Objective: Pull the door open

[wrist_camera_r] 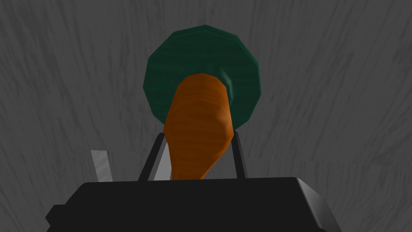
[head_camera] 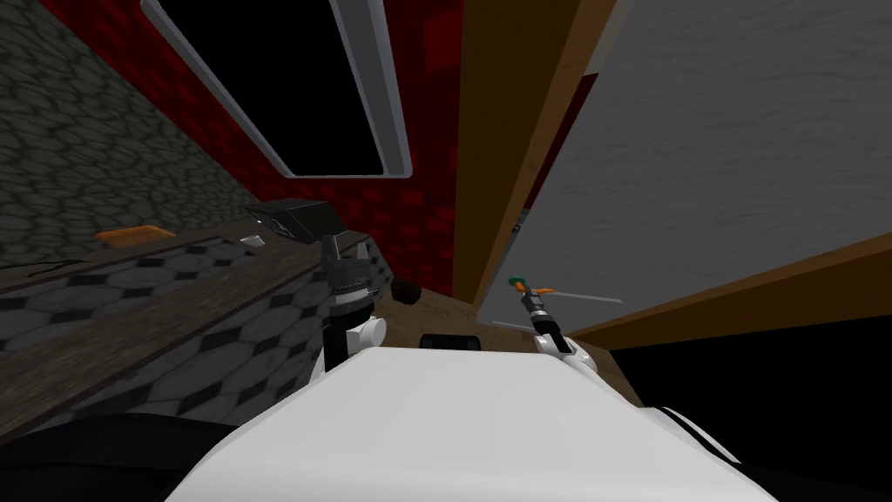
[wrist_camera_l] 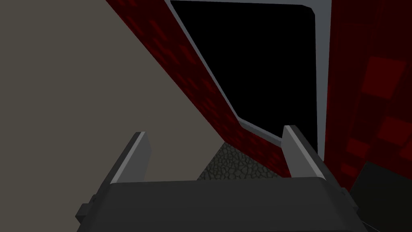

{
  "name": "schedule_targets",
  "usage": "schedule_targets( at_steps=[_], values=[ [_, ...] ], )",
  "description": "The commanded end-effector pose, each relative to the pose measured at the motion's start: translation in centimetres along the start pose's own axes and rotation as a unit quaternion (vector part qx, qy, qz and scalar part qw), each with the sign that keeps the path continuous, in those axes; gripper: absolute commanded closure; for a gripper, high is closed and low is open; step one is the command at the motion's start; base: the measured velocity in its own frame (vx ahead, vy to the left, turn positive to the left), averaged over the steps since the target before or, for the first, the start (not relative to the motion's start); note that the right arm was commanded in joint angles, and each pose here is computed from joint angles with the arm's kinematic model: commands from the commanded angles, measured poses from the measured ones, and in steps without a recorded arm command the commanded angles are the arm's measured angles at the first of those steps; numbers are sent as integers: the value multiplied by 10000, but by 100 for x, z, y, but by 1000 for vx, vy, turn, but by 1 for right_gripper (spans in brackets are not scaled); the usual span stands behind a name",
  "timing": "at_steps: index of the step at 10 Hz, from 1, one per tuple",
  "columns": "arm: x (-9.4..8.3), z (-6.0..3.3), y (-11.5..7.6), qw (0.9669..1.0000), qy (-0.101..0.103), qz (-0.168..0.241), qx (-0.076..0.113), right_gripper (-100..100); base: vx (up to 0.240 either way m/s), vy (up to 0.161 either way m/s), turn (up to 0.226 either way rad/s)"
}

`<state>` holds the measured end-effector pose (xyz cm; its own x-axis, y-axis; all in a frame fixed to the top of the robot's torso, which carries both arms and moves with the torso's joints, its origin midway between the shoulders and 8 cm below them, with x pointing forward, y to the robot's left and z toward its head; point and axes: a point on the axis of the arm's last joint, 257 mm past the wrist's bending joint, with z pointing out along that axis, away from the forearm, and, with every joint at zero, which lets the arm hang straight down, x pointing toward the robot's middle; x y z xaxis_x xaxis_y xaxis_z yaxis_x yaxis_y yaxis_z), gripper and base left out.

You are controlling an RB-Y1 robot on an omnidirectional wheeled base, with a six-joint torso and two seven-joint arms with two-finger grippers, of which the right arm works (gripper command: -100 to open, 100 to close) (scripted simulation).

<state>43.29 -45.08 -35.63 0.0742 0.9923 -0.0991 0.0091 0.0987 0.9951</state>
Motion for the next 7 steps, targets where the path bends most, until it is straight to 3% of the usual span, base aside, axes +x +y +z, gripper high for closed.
schedule_targets(
  at_steps=[1,2,4,5,7],
  values=[
    [0,0,0,10000,0,0,0,100,-105,-28,35],
    [2,-100,-14,9999,117,4,-6,100,-152,-49,145],
    [-14,-170,-8,9998,200,-5,-24,100,-211,-50,127],
    [-30,-248,-2,9996,292,-12,-40,100,-219,-38,146],
    [-45,-347,4,9991,411,-15,-53,100,-242,-103,135]
  ],
)
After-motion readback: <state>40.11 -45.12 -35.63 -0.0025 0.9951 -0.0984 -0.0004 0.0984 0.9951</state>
